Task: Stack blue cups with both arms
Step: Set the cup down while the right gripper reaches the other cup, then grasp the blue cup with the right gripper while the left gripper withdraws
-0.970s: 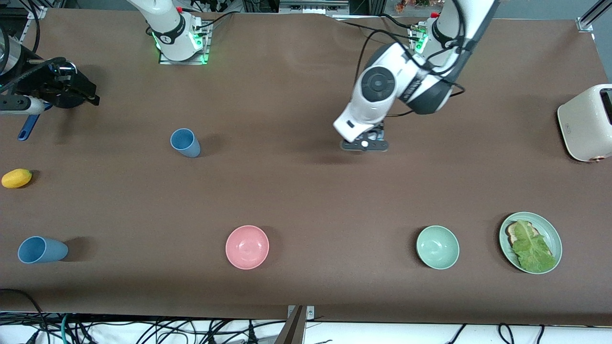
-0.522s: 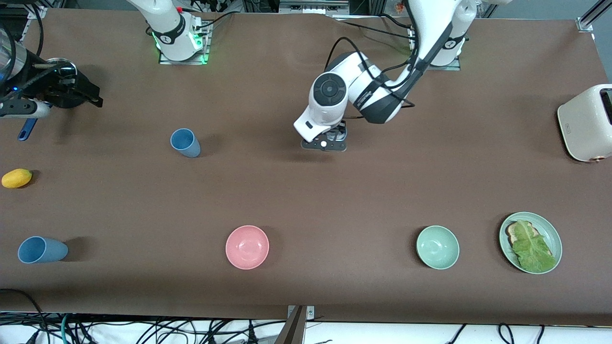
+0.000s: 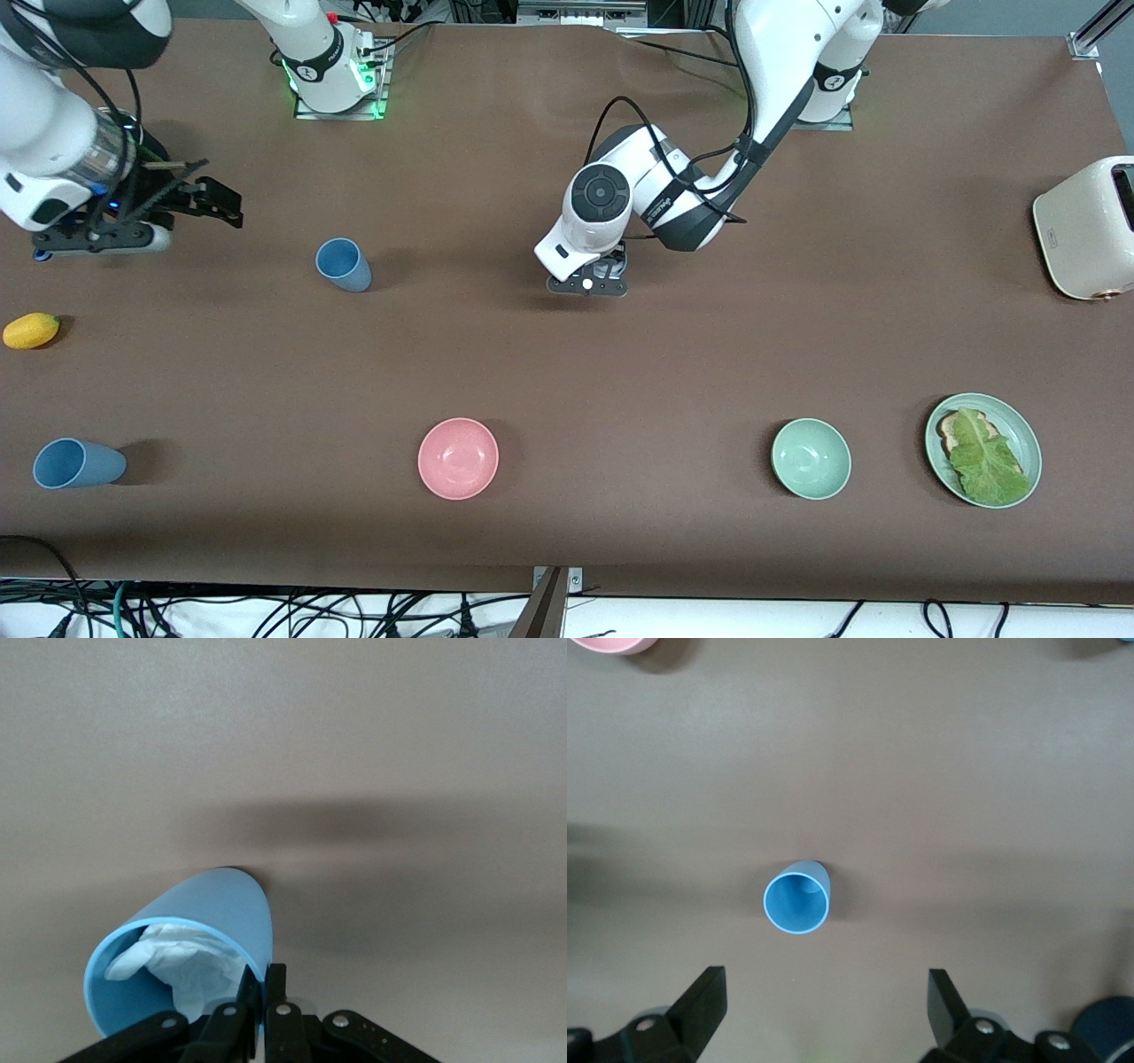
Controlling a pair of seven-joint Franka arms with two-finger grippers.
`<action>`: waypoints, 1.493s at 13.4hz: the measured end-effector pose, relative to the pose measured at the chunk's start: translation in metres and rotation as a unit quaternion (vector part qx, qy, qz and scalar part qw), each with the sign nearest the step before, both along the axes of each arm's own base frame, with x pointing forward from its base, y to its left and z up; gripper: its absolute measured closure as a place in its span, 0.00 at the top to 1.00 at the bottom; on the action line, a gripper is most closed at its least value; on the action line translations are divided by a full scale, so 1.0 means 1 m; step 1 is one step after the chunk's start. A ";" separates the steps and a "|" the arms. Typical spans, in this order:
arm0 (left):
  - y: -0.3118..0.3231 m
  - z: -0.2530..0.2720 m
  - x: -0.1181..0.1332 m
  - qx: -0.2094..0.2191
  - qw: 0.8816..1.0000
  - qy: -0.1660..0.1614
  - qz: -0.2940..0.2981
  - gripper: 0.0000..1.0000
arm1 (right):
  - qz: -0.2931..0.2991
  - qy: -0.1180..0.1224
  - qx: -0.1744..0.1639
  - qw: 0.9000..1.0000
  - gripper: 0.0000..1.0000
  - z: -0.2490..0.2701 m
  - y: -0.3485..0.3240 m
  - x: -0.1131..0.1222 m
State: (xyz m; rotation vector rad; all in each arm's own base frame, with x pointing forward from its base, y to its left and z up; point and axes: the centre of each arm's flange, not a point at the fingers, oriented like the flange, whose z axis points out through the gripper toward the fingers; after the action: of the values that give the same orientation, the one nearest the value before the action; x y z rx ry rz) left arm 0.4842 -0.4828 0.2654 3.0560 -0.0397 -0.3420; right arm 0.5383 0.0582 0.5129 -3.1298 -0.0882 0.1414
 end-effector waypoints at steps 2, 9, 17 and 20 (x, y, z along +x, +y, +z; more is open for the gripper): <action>0.000 0.000 0.000 0.000 1.000 0.000 0.000 0.00 | 0.005 0.001 0.000 1.000 1.00 -0.024 0.007 -0.002; -0.002 0.006 0.003 -0.004 1.000 -0.004 0.001 0.48 | 0.009 0.001 -0.001 1.000 1.00 -0.120 0.011 -0.009; 0.036 0.126 0.010 0.045 0.998 -0.021 -0.025 1.00 | 0.009 -0.002 -0.001 1.000 1.00 -0.202 0.010 -0.024; 0.102 0.170 0.044 0.069 0.995 -0.045 -0.064 1.00 | 0.014 0.004 -0.002 1.000 1.00 -0.219 0.013 -0.033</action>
State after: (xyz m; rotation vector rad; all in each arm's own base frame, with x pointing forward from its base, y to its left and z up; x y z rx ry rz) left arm 0.5286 -0.3806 0.4350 3.2127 -0.2255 -0.2234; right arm 0.5053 0.0716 0.2940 -3.1325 -0.1308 0.1537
